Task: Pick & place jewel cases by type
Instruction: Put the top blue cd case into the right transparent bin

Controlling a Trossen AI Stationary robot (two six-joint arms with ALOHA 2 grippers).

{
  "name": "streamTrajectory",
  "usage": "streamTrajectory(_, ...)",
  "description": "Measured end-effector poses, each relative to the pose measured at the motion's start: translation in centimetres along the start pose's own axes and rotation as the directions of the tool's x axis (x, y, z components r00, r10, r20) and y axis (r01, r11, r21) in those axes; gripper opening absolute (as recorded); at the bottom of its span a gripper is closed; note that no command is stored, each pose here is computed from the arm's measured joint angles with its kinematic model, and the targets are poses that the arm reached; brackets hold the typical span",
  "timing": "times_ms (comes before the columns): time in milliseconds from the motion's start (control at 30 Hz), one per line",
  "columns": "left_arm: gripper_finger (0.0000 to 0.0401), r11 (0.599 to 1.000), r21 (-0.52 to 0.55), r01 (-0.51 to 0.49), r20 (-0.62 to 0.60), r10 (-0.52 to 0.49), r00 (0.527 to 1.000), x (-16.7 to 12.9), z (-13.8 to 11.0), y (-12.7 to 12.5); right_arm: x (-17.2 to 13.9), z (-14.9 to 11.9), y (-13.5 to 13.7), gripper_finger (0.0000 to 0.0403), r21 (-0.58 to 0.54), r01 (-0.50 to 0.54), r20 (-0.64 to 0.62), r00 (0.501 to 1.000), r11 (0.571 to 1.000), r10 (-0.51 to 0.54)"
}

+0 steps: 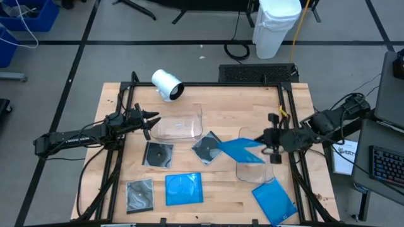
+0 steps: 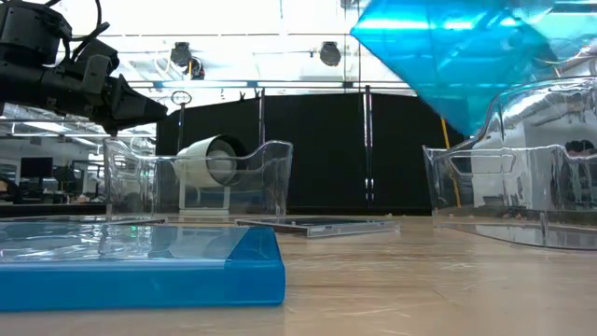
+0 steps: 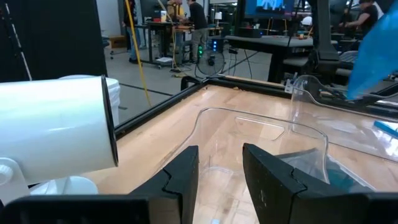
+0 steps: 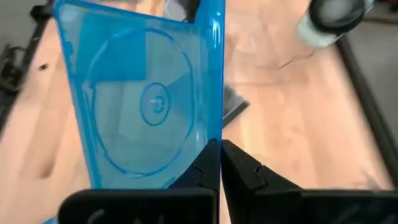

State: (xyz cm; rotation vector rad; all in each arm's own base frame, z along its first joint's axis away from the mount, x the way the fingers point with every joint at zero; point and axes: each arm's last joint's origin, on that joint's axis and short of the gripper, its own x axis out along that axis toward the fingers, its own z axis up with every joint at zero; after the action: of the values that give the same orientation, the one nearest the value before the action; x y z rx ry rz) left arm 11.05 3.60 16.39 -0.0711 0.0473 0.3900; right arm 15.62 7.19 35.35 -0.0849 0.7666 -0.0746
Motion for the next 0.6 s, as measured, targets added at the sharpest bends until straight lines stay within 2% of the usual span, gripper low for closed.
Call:
streamTrajectory(333,0.0129,1.0,-0.003,0.0,0.0,0.0,1.0,0.0,0.0,0.0,-1.0,-1.7,2.0,0.0,0.012,-0.042,-0.038,0.998,0.999,0.043)
streamTrajectory(467,0.0129,1.0,-0.003,0.0,0.0,0.0,1.0,0.0,0.0,0.0,0.0,-3.1,2.7,0.0,-0.02,-0.055,-0.1,0.994,0.998,0.053)
streamTrajectory(600,0.0129,1.0,-0.003,0.0,0.0,0.0,1.0,0.0,0.0,0.0,1.8,-5.0,3.0,0.0,-0.045,-0.027,-0.156,0.987,0.999,0.019)
